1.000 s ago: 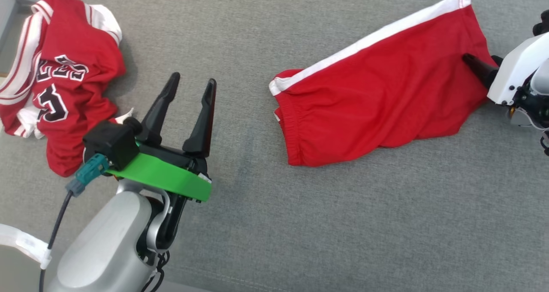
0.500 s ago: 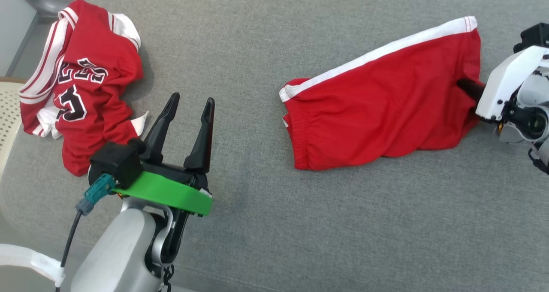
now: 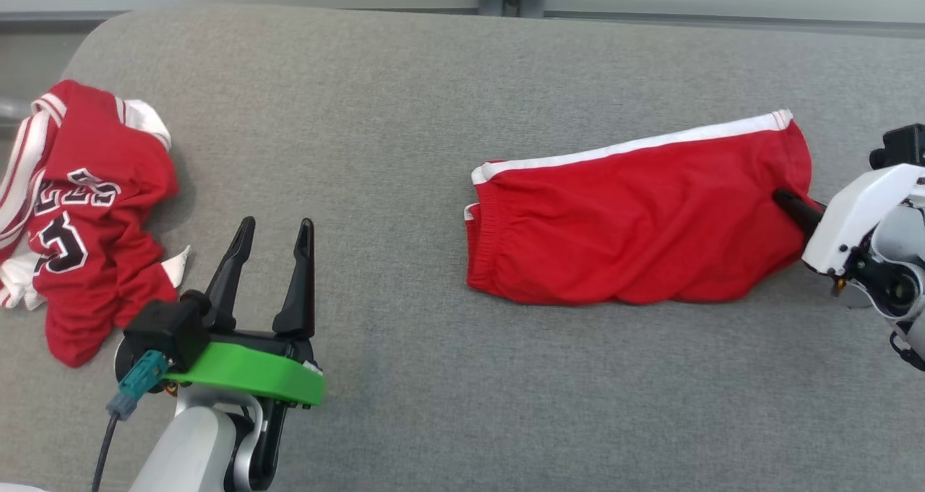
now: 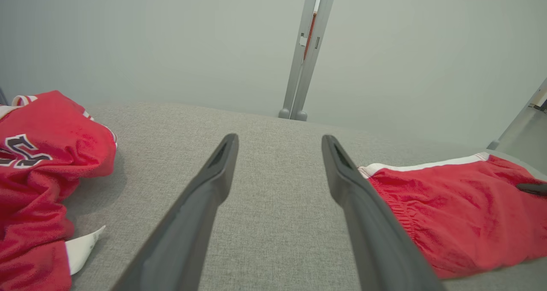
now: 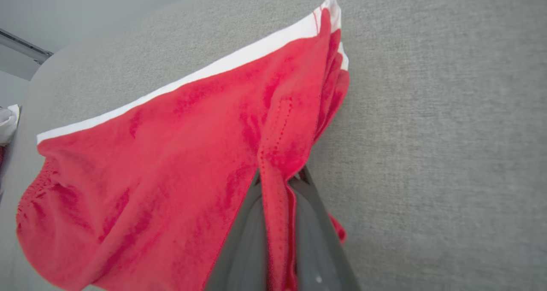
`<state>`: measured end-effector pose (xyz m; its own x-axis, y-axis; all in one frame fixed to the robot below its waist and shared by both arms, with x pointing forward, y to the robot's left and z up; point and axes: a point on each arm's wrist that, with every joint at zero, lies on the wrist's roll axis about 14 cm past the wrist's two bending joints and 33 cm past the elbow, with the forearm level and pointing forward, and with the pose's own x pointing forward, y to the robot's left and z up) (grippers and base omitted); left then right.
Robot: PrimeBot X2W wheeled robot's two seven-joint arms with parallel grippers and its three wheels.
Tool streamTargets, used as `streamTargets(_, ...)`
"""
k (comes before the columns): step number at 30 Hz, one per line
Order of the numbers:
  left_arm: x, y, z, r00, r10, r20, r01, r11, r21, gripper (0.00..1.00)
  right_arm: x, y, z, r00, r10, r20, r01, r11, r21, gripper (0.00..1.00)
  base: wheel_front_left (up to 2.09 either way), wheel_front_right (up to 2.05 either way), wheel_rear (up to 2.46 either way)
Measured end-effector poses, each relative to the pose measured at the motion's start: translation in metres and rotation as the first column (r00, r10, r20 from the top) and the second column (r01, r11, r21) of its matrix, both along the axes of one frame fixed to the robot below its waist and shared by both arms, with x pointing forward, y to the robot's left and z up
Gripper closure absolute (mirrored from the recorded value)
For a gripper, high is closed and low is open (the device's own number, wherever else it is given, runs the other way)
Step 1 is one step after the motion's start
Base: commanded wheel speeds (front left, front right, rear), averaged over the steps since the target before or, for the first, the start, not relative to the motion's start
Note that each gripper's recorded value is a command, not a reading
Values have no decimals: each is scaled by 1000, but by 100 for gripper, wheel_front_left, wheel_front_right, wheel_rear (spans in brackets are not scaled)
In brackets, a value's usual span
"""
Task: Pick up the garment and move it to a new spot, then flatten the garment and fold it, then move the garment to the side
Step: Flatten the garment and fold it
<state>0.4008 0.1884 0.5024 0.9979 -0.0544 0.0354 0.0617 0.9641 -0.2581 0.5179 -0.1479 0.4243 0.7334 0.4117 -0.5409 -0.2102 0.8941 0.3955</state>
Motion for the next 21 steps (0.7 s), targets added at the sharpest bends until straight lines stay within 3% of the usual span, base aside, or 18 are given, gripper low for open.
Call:
streamTargets(6,2,-19,1,999,-48,15,49,999,-20,0,-19,-58,14,993,-104,54,107,993,-43,100,0,0,0)
streamTargets(10,5,-35,4,995,-89,32,90,996,-19,0,-26,-77,27,991,-92,99,103,989,-107,100,0,0,0)
streamTargets(15,3,-43,8,993,-106,46,107,994,-26,0,-16,-38,59,979,21,204,-1,996,-94,100,0,0,0)
streamTargets(21,-5,-36,5,995,-88,40,89,996,-14,0,-16,25,65,955,168,244,-152,985,-84,100,0,0,0)
